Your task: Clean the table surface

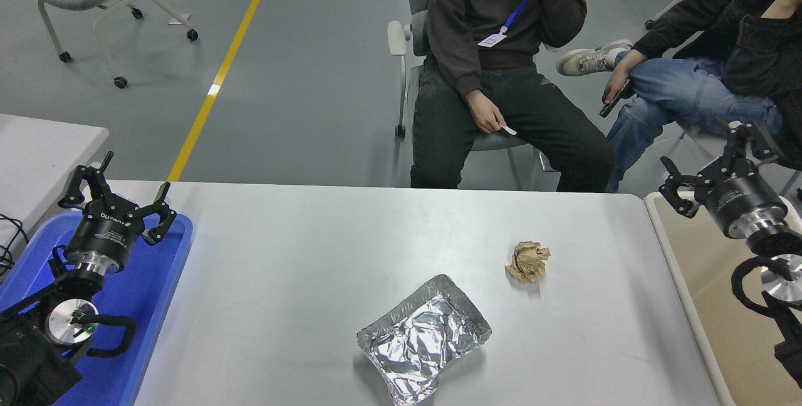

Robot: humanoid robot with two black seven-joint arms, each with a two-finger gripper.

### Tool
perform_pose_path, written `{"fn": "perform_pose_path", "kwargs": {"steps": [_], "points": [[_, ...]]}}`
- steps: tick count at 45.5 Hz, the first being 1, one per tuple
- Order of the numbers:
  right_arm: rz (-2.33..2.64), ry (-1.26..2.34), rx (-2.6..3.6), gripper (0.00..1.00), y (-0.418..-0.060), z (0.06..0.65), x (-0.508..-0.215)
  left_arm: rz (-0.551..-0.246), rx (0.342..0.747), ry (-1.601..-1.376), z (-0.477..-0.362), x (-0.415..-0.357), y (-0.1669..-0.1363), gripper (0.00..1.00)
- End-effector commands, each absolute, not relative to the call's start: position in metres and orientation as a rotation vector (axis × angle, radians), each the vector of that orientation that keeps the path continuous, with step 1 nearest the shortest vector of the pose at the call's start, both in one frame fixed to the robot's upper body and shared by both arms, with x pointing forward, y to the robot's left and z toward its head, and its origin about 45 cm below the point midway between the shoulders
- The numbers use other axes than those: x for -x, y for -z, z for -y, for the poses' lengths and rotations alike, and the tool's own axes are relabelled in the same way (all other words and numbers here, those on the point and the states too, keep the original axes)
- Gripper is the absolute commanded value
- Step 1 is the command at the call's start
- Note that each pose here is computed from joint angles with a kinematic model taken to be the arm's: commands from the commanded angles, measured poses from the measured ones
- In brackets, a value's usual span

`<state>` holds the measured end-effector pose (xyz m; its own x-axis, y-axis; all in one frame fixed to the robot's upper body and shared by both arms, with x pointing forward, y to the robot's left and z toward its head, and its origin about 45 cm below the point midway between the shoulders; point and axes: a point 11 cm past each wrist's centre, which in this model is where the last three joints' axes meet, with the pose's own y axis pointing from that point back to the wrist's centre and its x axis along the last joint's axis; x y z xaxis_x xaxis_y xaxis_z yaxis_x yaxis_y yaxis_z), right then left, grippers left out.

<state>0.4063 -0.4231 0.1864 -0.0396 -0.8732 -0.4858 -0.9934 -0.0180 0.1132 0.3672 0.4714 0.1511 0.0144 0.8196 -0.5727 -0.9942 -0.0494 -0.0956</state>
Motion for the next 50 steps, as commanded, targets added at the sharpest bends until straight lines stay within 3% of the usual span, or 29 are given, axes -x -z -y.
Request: {"fn": "perform_pose_path", "kwargs": {"steps": [1,50], "points": [[-1.938,-0.704,1.957,1.00,-0.170,0.400,-0.407,-0.394,0.564,-1.534,-0.471,-0.3672,-0.1511,1.00],[-2.066,-0.723,1.836,1.00,-0.162,0.410,-0.404,-0.394,0.564,-1.534,-0.471,-0.3672,-0.1511,1.00]]}}
